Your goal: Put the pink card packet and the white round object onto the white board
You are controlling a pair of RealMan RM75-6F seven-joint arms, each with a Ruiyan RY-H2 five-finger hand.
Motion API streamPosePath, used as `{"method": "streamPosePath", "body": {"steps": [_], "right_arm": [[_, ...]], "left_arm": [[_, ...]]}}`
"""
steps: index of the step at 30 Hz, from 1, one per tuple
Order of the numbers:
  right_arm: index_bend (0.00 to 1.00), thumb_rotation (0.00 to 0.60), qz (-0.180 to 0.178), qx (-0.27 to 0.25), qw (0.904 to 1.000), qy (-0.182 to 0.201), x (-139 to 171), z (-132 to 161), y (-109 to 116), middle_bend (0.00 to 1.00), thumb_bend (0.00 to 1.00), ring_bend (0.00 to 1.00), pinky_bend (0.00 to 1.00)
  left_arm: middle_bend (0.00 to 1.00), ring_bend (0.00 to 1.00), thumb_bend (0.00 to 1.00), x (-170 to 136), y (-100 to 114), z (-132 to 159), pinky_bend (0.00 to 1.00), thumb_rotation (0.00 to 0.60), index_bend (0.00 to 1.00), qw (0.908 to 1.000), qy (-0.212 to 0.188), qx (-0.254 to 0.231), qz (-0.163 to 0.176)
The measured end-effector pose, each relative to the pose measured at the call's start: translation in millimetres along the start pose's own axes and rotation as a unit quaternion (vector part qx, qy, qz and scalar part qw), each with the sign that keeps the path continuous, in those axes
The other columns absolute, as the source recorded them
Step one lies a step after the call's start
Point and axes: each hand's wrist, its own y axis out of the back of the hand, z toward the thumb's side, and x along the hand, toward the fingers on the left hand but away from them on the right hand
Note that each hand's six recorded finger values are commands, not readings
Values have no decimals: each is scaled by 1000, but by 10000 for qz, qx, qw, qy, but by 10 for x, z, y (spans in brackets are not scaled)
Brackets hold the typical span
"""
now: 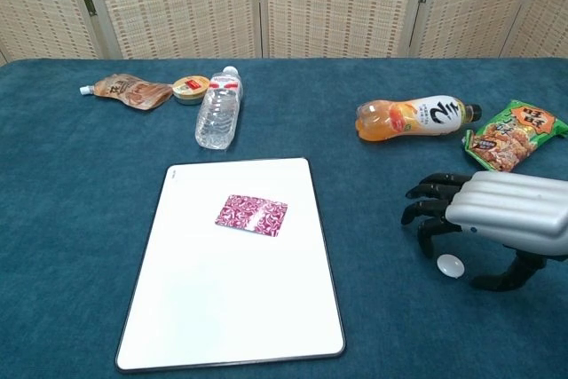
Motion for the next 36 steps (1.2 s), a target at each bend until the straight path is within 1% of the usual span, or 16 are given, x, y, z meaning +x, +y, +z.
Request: {"method": "streamPosePath", "body": {"steps": [9,21,25,31,36], "right_arm": [[429,600,-53,-2,10000,28,-48,13,18,208,300,35,0],[458,600,-31,3,10000,40,-101,21,18,214,304,39,0],[481,600,-33,-9,10000,46,-111,25,22,220,335,46,0],[522,600,-43,-22,10000,54,-119,32,33,230,409,55,0],[532,600,-120,-41,9999,50,-142,30,90,231,423,55,0]], "left_arm": [[148,150,351,8,7,7,0,600,198,10000,-17,3,14],[148,149,351,10,-5,4,0,600,205,10000,-12,3,-9],[148,150,351,8,-5,3,0,600,207,10000,-8,0,-7],[148,149,351,5,-6,-1,0,600,208,10000,-4,-4,-7],[148,149,350,6,-3,-7,0,600,209,10000,1,6,-6]]}}
